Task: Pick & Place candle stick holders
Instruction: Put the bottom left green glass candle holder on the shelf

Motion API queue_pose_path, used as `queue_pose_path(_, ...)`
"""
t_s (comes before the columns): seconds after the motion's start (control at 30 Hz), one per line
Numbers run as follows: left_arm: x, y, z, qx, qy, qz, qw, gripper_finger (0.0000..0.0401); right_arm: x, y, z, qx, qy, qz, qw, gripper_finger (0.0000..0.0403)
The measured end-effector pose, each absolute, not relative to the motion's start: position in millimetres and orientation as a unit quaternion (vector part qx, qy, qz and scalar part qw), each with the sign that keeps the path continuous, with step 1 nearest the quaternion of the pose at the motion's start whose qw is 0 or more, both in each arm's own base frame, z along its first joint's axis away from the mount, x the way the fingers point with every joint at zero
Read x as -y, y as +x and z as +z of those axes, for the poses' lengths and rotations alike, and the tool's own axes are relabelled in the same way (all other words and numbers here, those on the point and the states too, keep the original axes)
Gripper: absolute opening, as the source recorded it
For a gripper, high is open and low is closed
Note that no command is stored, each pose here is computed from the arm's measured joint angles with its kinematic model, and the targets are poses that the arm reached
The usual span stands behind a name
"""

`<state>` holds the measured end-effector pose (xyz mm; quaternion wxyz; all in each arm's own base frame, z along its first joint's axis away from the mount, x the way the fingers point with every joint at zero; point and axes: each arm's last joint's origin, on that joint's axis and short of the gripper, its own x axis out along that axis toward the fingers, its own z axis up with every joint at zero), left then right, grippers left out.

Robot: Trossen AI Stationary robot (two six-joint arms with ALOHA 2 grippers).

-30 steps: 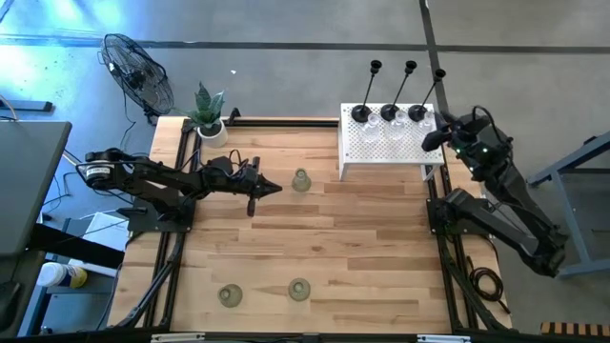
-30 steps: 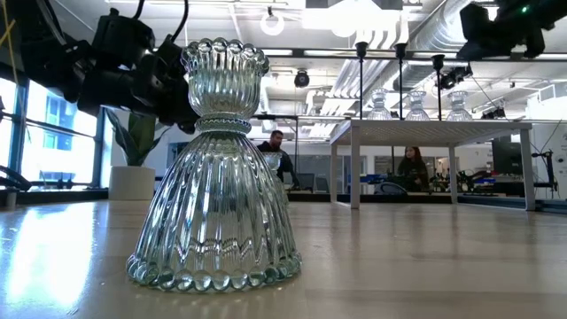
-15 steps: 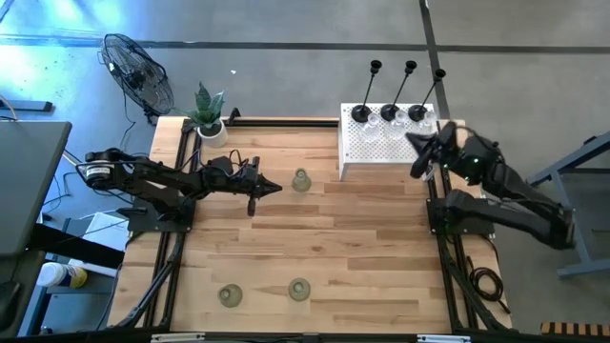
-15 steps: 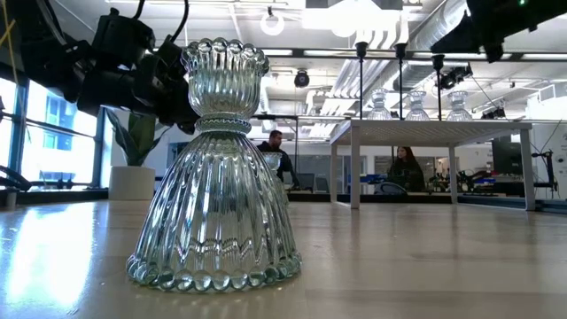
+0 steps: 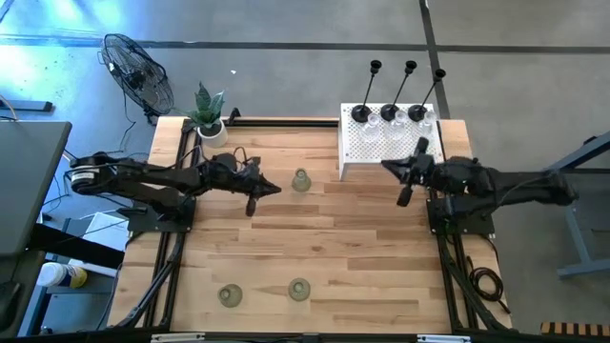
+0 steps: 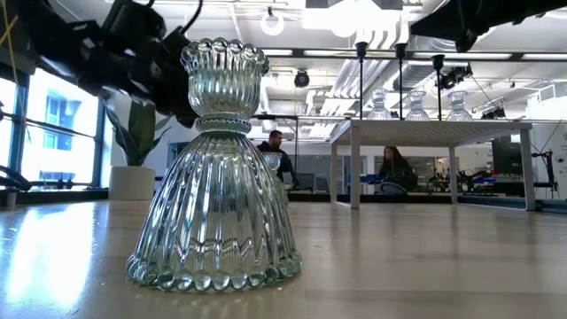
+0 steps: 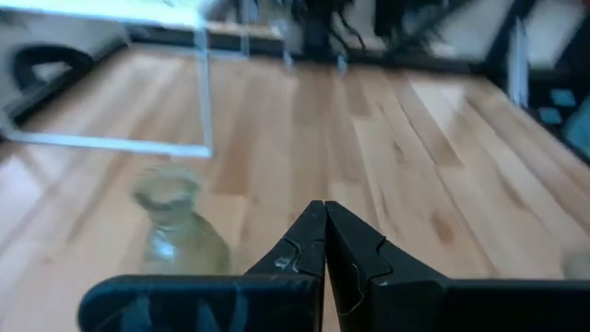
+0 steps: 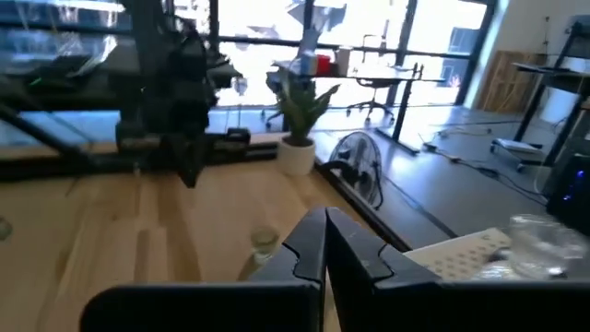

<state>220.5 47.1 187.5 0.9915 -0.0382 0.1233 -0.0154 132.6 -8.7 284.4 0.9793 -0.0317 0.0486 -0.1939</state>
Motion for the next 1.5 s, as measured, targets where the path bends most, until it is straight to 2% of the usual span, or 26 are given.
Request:
queue_pose_path(0.27,-9.6,234.5,204.1,-0.212,0.017,-0.084,0.974,0.0,-17.0,164.1,270.4,-0.085,-0.055,-0.153,0.983,0.0)
queue_pose_path(0.6,48.4,227.7,245.5,-0.351,0.049,-0.107,0.929,0.0,-42.0,200.6,251.2,-0.095,-0.077,-0.109,0.986,0.0)
queue_pose_path(0.8,79.6,206.5,274.1,-0.44,0.017,-0.099,0.892,0.0,-50.7,218.7,241.0,-0.086,-0.095,-0.098,0.987,0.0)
queue_pose_path(1.03,104.9,182.1,288.0,-0.514,-0.089,-0.073,0.85,0.0007,-54.2,230.7,232.1,-0.083,-0.112,-0.097,0.986,0.0)
queue_pose_path(1.2,119.4,169.6,294.2,-0.541,-0.151,-0.045,0.826,0.0056,-55.4,235.1,230.2,-0.075,-0.123,-0.097,0.985,0.0)
queue_pose_path(1.5,149.1,155.4,284.5,-0.583,-0.186,-0.02,0.791,0.0195,-56.7,236.4,229.5,-0.072,-0.131,-0.08,0.986,0.0)
